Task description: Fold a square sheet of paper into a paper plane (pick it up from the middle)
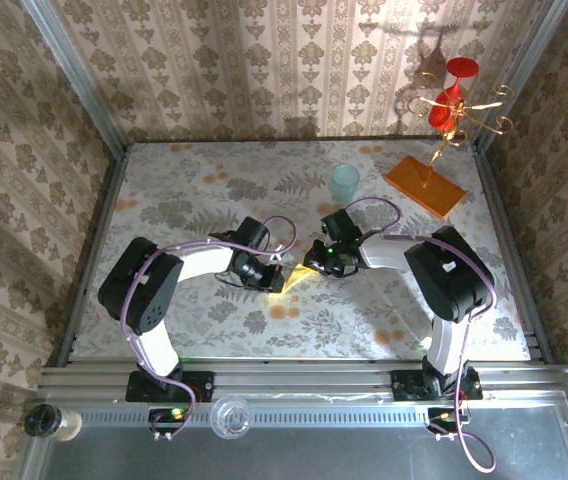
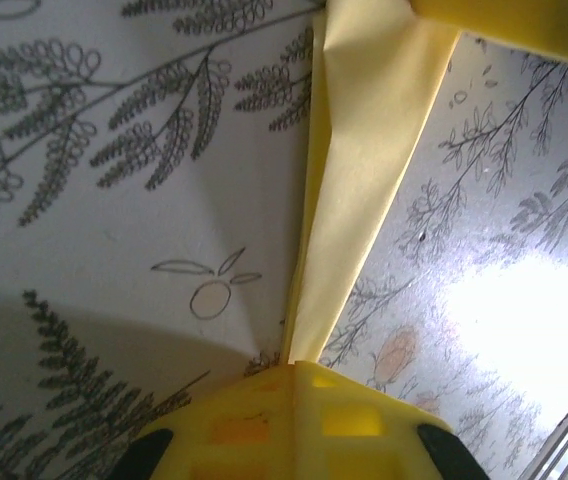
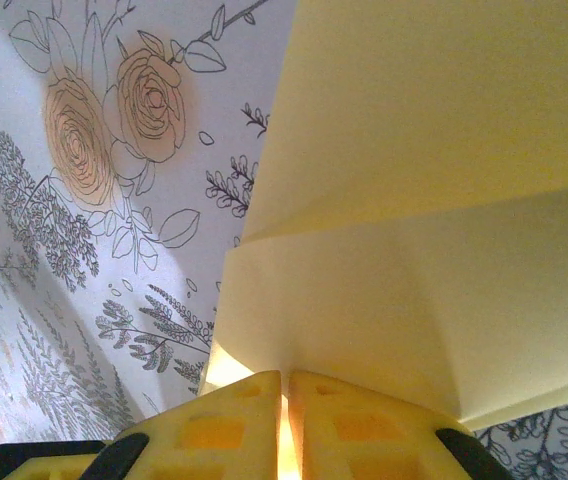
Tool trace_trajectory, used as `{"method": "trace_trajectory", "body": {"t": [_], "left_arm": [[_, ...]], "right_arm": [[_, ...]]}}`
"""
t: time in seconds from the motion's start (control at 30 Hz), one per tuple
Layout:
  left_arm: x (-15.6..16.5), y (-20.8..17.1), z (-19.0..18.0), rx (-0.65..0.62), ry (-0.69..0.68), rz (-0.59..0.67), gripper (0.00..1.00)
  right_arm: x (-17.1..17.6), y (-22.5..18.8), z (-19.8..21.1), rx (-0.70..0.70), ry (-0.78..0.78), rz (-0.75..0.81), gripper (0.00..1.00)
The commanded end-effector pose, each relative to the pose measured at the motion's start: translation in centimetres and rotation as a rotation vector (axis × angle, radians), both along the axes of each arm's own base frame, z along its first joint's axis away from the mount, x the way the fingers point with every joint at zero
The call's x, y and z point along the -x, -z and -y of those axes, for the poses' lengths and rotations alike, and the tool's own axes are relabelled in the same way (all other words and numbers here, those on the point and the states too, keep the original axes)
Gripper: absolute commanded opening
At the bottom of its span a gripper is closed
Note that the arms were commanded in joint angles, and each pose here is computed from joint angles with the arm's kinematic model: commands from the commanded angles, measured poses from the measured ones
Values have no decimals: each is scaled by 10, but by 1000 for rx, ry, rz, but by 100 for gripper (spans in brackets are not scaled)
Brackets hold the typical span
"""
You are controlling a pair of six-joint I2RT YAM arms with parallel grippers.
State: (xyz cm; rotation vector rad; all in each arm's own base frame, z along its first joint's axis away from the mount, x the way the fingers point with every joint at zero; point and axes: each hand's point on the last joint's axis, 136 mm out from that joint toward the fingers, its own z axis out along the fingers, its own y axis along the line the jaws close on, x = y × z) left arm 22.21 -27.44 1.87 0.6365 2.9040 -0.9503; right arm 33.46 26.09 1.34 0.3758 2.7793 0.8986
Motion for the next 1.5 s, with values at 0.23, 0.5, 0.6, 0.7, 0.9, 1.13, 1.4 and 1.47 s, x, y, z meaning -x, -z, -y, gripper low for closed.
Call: {"method": "trace_trajectory", "body": {"t": [0.23,0.5,0.6,0.7,0.9,1.13,1.4,1.47], "left_arm": [[20,-10,-28,-111,19,-21,5],[-21,-54,0,36,-94,139,9],[-24,-57,23,130,-89,106,9],[-22,-51,39,141,-65,86,9],[-28,-27,37,79,-91,65,8],[-31,-9,26,37,-114,52,7],[-23,15,15,-26,-119,11,6],[-22,18,12,-39,-123,7,5]], "right_arm": [[16,39,31,145,37,-108,15],[14,36,27,130,34,-95,16],[14,37,27,129,34,-96,16],[14,37,28,128,36,-97,16],[14,35,26,118,37,-93,16],[15,36,27,121,38,-95,16],[12,28,24,101,31,-82,16],[6,14,17,60,15,-44,17]]}}
